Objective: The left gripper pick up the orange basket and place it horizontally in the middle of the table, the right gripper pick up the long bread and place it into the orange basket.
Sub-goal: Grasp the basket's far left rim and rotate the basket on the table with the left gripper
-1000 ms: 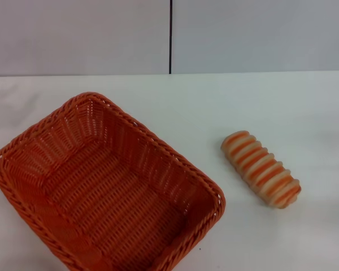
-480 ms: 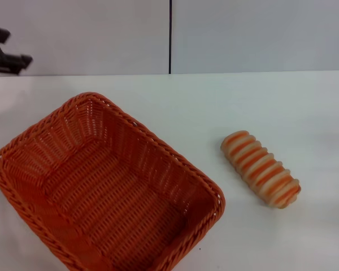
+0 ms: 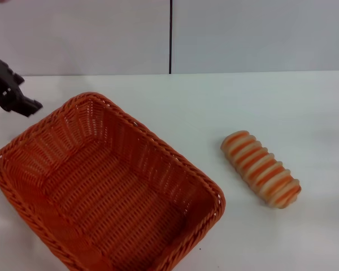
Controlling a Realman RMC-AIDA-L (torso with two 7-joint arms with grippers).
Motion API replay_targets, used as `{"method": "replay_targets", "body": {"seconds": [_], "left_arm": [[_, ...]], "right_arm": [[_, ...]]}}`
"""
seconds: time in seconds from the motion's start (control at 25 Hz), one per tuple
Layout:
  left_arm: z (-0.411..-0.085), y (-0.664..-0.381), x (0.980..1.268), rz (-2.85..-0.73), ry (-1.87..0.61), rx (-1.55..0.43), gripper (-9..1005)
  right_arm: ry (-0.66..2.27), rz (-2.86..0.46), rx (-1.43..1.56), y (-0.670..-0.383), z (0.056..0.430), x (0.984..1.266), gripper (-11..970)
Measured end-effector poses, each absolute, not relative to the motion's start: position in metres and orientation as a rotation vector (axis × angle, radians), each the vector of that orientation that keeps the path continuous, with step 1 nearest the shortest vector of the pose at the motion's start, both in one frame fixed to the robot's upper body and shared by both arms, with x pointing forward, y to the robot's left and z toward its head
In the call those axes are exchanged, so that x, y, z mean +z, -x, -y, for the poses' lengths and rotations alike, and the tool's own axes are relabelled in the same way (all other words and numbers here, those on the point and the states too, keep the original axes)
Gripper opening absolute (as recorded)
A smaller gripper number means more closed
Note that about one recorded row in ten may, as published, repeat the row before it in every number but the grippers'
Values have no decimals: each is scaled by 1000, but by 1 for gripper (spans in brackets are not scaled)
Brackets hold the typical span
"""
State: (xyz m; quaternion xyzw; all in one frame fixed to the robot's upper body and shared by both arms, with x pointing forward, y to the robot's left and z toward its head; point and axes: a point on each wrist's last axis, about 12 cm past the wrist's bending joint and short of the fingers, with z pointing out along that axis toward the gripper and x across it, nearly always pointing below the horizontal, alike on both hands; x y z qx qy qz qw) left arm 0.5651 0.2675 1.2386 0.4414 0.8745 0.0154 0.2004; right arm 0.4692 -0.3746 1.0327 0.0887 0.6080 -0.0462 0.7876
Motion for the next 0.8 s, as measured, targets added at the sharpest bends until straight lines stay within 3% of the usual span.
{"method": "replay_targets", "body": {"seconds": [0.8], "left_arm": [[-231, -577, 1197, -2546, -1285, 76, 796]], "right_arm": [[-187, -1335, -93, -481, 373, 1033, 589]]}}
